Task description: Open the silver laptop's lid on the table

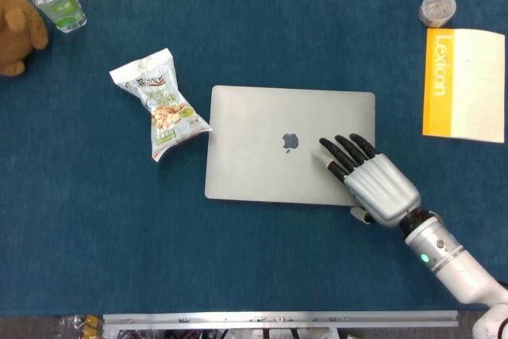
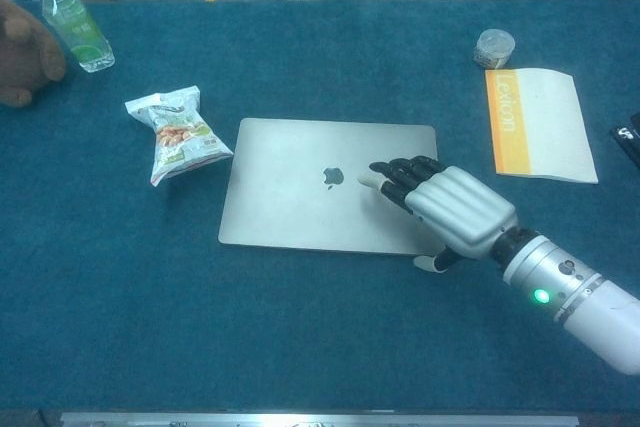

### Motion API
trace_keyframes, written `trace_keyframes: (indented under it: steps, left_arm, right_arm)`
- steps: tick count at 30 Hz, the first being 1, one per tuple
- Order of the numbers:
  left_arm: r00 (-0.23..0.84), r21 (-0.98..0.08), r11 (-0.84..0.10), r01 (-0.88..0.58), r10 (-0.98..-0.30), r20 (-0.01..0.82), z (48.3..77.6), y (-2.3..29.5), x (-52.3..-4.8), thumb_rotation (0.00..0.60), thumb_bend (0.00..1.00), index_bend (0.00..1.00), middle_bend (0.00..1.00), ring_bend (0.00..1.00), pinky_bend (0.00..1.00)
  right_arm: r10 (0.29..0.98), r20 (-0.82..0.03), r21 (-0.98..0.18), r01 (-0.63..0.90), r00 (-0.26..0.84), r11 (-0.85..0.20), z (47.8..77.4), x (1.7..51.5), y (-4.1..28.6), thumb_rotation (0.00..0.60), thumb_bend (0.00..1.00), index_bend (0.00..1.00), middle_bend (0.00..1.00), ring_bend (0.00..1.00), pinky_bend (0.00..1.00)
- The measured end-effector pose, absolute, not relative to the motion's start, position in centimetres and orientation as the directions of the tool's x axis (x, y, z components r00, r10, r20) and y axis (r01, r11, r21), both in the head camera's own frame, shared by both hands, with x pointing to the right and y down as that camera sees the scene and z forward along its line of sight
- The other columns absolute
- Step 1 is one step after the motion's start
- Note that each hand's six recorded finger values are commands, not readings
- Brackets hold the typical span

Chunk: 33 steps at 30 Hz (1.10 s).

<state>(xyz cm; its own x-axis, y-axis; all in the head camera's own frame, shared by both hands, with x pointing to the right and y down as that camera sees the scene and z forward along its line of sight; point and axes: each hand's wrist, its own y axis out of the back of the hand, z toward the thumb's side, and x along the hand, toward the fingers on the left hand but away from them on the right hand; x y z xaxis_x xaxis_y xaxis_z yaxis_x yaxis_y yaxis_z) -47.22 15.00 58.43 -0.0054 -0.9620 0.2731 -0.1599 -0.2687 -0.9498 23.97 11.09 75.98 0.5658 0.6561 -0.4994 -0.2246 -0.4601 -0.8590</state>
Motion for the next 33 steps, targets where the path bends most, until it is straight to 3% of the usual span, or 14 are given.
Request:
trace_keyframes:
  steps: [16, 33]
  left_arm:
    - [-0.007, -0.952, -0.264, -0.157, -0.963, 0.268, 58.1, 15.1, -47.3, 0.600, 0.25, 0.05, 0.00, 0.00, 0.01]
    - [-0.022, -0.953, -0.257, -0.161, -0.964, 0.264, 58.0, 15.4, -48.0, 0.600, 0.25, 0.05, 0.00, 0.00, 0.01]
  right_arm:
    - [0.619, -0.456, -0.864, -0.150, 0.639, -0.481, 75.2, 19.1, 10.9, 0.600, 0.14, 0.00, 0.02, 0.00, 0.10]
    - [0.592, -0.442, -0.870, -0.160, 0.674, -0.467, 76.3, 14.3, 10.5, 0.600, 0.14, 0.00, 0.02, 0.00, 0.10]
